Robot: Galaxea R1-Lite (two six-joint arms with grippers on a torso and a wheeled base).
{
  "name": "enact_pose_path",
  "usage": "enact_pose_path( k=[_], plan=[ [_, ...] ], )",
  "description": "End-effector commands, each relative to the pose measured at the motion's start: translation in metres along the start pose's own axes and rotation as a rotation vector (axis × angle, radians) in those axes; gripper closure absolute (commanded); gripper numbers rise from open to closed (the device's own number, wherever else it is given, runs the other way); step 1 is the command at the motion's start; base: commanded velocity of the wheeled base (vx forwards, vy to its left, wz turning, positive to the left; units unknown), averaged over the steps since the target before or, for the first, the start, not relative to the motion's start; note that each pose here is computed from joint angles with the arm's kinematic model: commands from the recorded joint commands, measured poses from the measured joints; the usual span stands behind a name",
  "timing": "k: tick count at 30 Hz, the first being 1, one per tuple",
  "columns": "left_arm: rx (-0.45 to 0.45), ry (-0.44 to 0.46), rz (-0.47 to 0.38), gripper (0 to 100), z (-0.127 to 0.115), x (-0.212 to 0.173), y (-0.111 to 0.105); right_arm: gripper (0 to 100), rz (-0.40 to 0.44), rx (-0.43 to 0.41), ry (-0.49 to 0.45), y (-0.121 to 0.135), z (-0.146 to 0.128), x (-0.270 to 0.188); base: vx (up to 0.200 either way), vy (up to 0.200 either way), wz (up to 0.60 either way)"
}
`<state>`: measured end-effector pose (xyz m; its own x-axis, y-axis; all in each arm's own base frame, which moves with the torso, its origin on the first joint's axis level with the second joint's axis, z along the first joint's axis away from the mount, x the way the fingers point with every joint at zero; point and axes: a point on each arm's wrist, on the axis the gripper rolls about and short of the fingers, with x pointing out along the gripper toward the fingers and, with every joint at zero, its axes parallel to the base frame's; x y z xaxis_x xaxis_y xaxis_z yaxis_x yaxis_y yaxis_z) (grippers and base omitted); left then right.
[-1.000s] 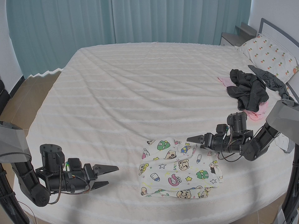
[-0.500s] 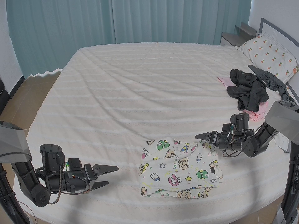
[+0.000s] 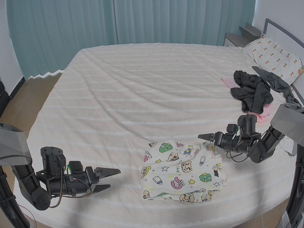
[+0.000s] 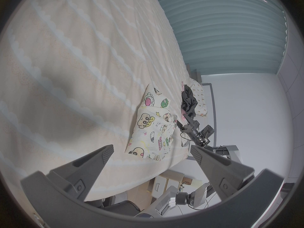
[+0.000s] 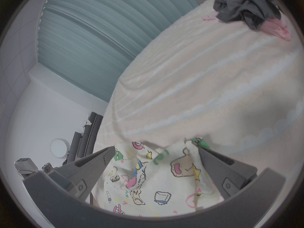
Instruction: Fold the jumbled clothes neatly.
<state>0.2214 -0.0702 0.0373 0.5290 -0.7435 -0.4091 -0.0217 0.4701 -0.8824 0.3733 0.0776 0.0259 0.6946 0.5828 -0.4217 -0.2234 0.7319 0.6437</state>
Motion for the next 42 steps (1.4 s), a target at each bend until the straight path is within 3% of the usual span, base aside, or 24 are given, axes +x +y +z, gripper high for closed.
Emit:
enact_pose_path(
  k=[1,9,13,18,30,42],
  plan=[
    [-0.001,0.001,0.001,0,0.0,0.0,0.0,0,0.008,-0.012,-0.034,0.001,0.006,-0.004,0.0,0.0,0.0],
    [0.0,0.0,0.0,0,0.0,0.0,0.0,0,-0.033,-0.026,-0.105,-0.002,0.018,-0.018,0.0,0.0,0.0],
    [-0.001,0.001,0.001,0,0.0,0.0,0.0,0,-0.026,-0.034,-0.085,0.002,0.009,-0.021,0.0,0.0,0.0],
    [-0.004,0.003,0.004,0,0.0,0.001,0.001,0,0.009,-0.112,-0.061,0.014,-0.001,-0.019,0.0,0.0,0.0],
    [-0.011,0.006,0.011,0,0.001,0.003,0.004,0,-0.002,-0.097,0.007,0.005,-0.019,-0.008,0.0,0.0,0.0],
    [-0.01,0.008,0.011,0,0.0,0.003,0.004,0,-0.012,-0.097,0.003,0.0,-0.019,-0.009,0.0,0.0,0.0]
  ],
)
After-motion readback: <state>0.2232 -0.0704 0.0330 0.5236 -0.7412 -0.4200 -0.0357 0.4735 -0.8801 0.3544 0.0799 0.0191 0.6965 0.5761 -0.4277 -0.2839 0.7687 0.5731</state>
